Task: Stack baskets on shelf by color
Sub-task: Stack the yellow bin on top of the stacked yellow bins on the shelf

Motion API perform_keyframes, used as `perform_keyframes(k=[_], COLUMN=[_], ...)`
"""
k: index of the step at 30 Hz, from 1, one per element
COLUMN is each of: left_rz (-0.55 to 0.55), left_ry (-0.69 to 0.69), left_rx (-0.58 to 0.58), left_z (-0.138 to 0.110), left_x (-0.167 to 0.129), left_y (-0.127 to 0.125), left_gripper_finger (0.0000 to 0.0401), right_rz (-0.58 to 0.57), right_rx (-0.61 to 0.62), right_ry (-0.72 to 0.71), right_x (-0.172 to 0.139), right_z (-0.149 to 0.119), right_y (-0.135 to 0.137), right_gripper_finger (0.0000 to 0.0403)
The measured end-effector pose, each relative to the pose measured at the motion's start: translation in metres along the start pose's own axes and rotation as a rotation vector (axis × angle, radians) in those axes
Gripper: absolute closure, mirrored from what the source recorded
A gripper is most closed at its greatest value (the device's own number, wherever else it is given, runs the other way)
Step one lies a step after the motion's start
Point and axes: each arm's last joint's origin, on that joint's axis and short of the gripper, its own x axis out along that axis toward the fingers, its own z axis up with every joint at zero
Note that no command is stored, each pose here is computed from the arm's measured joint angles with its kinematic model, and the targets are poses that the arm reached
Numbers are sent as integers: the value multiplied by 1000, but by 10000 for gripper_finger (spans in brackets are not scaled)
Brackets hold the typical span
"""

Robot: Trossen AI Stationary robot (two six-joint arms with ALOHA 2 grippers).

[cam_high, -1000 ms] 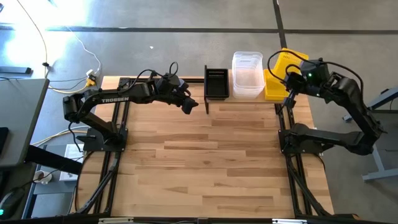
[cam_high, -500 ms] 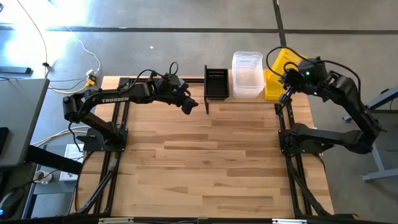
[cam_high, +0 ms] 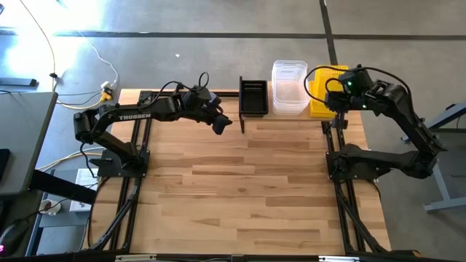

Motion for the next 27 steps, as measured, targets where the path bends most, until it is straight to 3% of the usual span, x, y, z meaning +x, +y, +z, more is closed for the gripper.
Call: perform_keyframes(k=[4,12,27], left_rz=[0,0,1], left_ry=[0,0,-1], left_rx=[0,0,0], left_z=[0,0,0], left_x=[0,0,0], left_y=[0,0,0], left_gripper_finger=[243,243,243], right_rz=[90,126,190], right_rx=[-39,-55,47], right_ry=[4,-53,-139], right_x=[1,1,9], right_z=[-7,-16,-26], right_y=[1,-7,-23], right_gripper_finger=[403,403,403])
